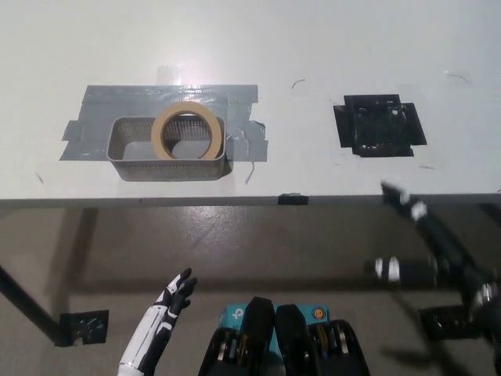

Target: The robot picks the tape placed on the black area with right hand and places it in the small grey container.

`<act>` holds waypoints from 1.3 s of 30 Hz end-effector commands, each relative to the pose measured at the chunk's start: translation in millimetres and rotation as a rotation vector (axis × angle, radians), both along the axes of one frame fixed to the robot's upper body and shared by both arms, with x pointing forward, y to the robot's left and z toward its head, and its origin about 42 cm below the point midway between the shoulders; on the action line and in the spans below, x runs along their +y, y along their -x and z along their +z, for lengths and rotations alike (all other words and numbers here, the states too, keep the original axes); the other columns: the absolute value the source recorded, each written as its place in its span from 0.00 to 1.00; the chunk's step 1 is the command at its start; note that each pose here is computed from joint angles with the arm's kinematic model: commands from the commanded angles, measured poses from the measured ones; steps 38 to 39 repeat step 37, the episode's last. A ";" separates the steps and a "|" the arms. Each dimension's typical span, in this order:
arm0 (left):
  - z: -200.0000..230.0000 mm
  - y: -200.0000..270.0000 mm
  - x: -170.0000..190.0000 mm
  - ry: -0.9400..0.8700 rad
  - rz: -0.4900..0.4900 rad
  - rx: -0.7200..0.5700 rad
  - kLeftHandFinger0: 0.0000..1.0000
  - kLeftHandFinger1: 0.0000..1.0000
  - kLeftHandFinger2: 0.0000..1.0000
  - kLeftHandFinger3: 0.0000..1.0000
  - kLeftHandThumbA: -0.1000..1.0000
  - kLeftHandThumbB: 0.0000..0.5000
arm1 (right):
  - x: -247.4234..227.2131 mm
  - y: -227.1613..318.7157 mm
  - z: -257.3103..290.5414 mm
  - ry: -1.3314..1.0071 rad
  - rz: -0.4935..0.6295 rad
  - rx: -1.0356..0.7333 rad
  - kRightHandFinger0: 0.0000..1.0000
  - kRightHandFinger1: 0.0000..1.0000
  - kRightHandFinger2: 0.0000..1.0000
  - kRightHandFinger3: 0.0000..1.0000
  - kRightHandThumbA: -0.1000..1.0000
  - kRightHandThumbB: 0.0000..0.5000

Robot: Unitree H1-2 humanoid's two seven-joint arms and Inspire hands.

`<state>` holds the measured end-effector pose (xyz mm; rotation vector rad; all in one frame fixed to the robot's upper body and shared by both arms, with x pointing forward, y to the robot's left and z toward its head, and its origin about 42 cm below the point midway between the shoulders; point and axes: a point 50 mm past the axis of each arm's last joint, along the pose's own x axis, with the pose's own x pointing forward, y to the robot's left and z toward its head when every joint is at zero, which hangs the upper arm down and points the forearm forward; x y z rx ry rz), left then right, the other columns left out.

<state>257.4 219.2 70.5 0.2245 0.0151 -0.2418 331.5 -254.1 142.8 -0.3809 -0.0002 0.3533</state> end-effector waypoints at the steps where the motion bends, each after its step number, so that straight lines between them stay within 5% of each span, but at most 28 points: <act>1: -0.4 18.3 2.7 0.029 0.041 -0.091 1.00 1.00 1.00 1.00 1.00 0.40 | 7.4 100.5 13.1 -0.547 0.011 -0.098 1.00 1.00 1.00 1.00 1.00 0.72; 8: 7.3 2.5 9.2 0.031 0.058 -0.118 1.00 1.00 1.00 1.00 1.00 0.40 | 12.8 84.3 -47.5 -0.579 -0.099 0.039 1.00 1.00 1.00 1.00 1.00 0.60; 13: 16.6 -15.7 10.2 0.027 0.067 -0.150 1.00 1.00 1.00 1.00 1.00 0.36 | 11.3 63.8 -53.0 -0.605 -0.108 0.044 1.00 1.00 1.00 1.00 1.00 0.60; 24: 24.7 -23.0 11.1 0.038 0.067 -0.149 1.00 1.00 1.00 1.00 1.00 0.32 | 12.6 60.9 -52.7 -0.644 -0.115 0.054 1.00 1.00 1.00 1.00 1.00 0.42; 39: 12.8 -5.2 15.8 0.029 0.084 -0.110 1.00 1.00 1.00 1.00 1.00 0.34 | 20.3 69.4 -59.5 -0.606 -0.101 0.075 1.00 1.00 1.00 1.00 1.00 0.47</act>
